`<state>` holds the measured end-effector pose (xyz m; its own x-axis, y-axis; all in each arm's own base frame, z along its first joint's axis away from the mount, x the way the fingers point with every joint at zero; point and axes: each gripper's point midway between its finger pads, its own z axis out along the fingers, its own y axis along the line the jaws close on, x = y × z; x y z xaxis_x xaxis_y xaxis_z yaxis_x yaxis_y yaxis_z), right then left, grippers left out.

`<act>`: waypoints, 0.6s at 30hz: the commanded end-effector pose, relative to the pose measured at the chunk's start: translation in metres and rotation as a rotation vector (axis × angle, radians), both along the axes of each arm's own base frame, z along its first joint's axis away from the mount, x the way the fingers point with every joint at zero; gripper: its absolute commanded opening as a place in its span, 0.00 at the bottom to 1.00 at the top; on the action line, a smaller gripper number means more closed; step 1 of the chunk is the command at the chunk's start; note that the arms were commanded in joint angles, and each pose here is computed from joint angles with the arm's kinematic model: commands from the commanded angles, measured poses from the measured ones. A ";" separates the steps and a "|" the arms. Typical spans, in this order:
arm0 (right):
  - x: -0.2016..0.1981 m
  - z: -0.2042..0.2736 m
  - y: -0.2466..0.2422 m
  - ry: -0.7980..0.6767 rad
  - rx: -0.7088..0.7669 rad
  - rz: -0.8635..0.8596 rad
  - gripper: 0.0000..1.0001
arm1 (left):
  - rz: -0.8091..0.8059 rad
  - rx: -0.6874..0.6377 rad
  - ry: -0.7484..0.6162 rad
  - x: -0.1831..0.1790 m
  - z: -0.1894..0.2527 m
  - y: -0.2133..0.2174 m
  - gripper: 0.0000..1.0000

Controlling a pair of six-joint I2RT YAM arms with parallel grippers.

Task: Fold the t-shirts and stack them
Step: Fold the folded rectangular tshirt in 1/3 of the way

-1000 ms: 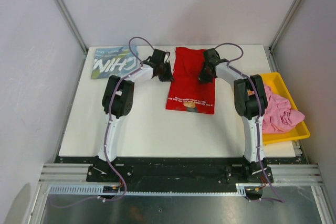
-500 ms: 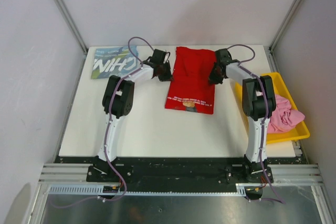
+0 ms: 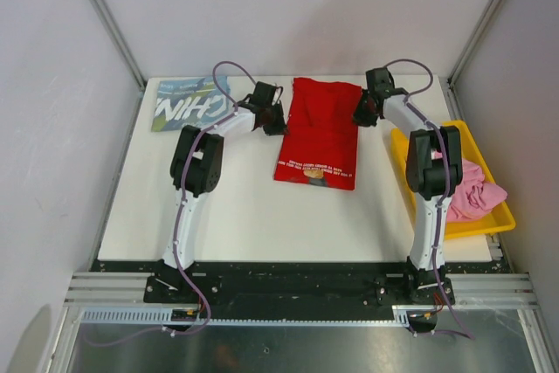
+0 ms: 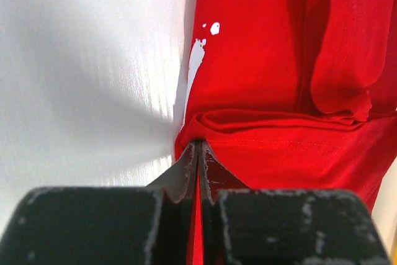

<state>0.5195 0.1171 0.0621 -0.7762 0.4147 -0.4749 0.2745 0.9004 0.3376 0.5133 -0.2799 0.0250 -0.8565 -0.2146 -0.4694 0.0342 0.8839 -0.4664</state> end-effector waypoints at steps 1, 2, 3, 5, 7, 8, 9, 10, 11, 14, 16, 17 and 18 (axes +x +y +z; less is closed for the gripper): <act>0.006 0.056 0.002 -0.094 -0.005 0.010 0.22 | 0.028 0.029 -0.043 0.008 0.016 0.014 0.05; 0.002 0.060 0.002 -0.098 -0.002 0.006 0.23 | 0.030 0.026 -0.047 0.009 0.019 0.015 0.05; -0.003 0.062 0.003 -0.097 0.004 0.001 0.23 | 0.031 0.023 -0.049 0.010 0.020 0.016 0.05; -0.014 0.058 0.007 -0.082 0.026 0.003 0.23 | 0.032 0.019 -0.055 0.011 0.024 0.017 0.06; -0.024 0.046 0.011 -0.055 0.047 0.008 0.22 | 0.030 0.018 -0.061 0.012 0.027 0.018 0.06; -0.029 0.039 0.013 -0.038 0.052 0.009 0.21 | 0.030 0.018 -0.062 0.012 0.028 0.018 0.06; -0.034 0.032 0.014 -0.022 0.057 0.012 0.20 | 0.031 0.018 -0.064 0.013 0.028 0.018 0.05; -0.038 0.025 0.016 -0.007 0.063 0.017 0.19 | 0.031 0.018 -0.063 0.012 0.029 0.019 0.04; -0.041 0.019 0.018 0.005 0.066 0.021 0.19 | 0.029 0.017 -0.064 0.012 0.029 0.019 0.04; -0.045 0.004 0.024 0.029 0.072 0.035 0.18 | 0.028 0.018 -0.059 0.011 0.027 0.020 0.03; -0.044 -0.003 0.028 0.035 0.079 0.043 0.18 | 0.028 0.019 -0.056 0.010 0.026 0.020 0.03; -0.042 -0.007 0.029 0.037 0.080 0.044 0.18 | 0.027 0.021 -0.056 0.010 0.026 0.020 0.03; -0.041 -0.012 0.030 0.044 0.077 0.043 0.18 | 0.028 0.022 -0.057 0.010 0.027 0.021 0.03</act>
<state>0.4669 0.1350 0.0541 -0.8209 0.4106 -0.3968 0.2719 0.8922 0.3607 0.5184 -0.2706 0.0262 -0.8516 -0.2290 -0.4716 0.0203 0.8845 -0.4661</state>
